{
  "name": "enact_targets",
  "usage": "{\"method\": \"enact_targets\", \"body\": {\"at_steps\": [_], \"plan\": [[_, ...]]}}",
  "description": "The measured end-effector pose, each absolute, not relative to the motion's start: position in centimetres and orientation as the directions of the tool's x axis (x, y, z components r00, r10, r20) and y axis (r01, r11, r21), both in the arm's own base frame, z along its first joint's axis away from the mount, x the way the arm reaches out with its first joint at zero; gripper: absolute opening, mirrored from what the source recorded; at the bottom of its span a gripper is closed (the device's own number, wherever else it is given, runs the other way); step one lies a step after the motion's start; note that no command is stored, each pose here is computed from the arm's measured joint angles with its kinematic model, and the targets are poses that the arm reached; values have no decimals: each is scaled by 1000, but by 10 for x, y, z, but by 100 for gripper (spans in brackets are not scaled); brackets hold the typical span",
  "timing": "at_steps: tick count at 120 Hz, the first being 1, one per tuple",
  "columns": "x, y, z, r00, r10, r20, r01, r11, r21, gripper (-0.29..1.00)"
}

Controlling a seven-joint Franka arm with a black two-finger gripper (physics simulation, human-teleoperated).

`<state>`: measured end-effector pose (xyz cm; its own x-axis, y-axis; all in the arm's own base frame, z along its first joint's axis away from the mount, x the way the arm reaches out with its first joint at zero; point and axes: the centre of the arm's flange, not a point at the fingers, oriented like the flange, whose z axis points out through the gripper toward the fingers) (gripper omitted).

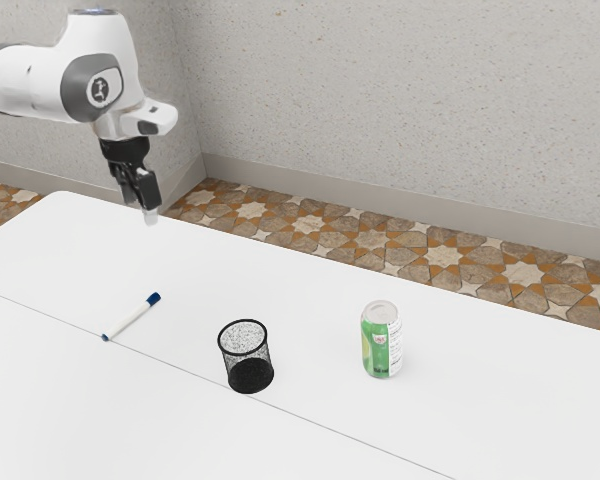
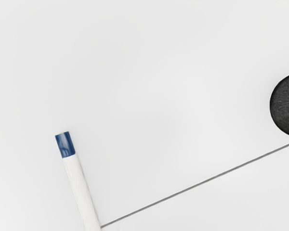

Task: Put the marker into the pen holder.

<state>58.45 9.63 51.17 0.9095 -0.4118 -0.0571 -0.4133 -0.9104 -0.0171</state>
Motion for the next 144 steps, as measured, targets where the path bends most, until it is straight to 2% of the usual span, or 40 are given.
{"method": "enact_targets", "body": {"at_steps": [19,33,51,74,121,144], "plan": [[596,114,431,942,-327,-75,-329,-944,-13,70],[615,127,401,962,-266,-59,-268,-963,-28,69],[621,161,381,985,-165,-47,-167,-985,-40,46],[619,180,343,996,-65,-62,-67,-997,-39,34],[615,188,271,991,32,-127,29,-999,-32,29],[613,194,257,990,45,-135,40,-998,-42,28]]}}
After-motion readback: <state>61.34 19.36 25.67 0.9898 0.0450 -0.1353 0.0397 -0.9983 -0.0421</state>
